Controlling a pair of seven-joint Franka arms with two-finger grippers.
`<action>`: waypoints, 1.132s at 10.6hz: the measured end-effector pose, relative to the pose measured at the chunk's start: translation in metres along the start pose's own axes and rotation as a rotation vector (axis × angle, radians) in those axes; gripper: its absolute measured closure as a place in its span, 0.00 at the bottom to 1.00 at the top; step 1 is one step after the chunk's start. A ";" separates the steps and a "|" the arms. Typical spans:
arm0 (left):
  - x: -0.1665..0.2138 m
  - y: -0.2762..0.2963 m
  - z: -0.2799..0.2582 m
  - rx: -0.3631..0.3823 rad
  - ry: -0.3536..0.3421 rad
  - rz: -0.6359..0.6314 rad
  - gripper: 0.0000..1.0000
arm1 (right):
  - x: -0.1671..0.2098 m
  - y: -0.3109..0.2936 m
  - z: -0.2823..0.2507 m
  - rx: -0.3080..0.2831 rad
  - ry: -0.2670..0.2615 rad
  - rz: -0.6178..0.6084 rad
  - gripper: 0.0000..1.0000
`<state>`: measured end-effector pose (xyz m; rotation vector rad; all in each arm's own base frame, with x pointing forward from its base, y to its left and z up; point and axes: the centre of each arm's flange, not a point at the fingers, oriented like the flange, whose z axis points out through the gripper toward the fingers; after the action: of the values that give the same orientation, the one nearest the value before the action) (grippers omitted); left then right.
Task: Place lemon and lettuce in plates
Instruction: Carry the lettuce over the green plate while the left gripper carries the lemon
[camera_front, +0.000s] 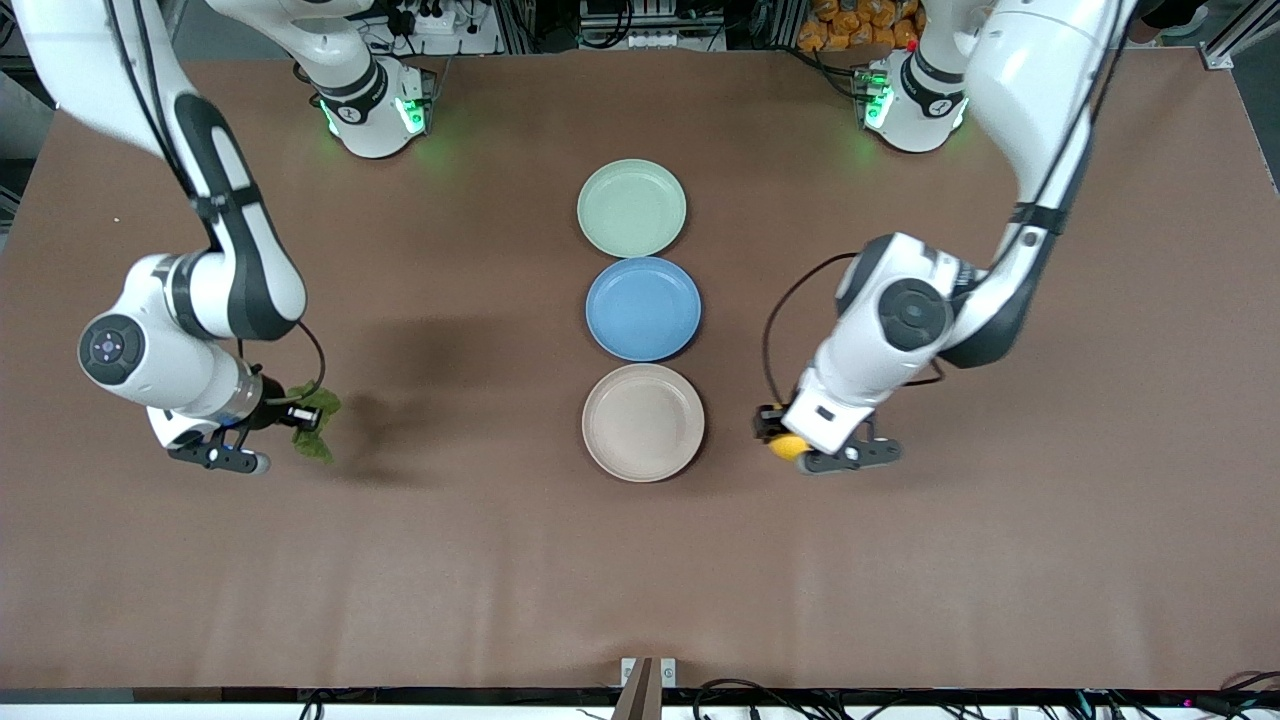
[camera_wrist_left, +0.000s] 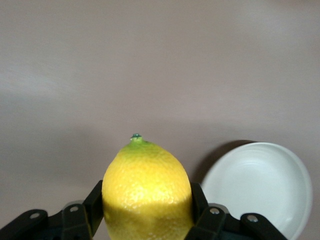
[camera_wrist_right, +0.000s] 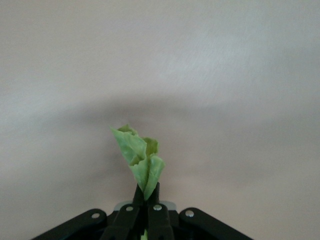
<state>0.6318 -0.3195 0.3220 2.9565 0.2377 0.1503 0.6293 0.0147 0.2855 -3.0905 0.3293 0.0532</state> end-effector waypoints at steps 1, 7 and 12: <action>-0.012 0.023 0.007 -0.033 0.023 -0.034 0.30 | -0.011 -0.018 -0.024 -0.002 -0.022 0.031 0.96; -0.068 0.102 0.066 -0.224 0.106 -0.135 0.30 | -0.108 -0.131 -0.145 -0.014 -0.089 0.107 0.96; -0.098 0.125 0.129 -0.162 0.153 -0.130 0.26 | -0.240 -0.284 -0.157 -0.033 -0.093 0.186 0.96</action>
<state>0.5688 -0.4788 0.2089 2.7609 0.4165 0.3604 0.4592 0.3364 0.4596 -3.0663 0.6163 0.2080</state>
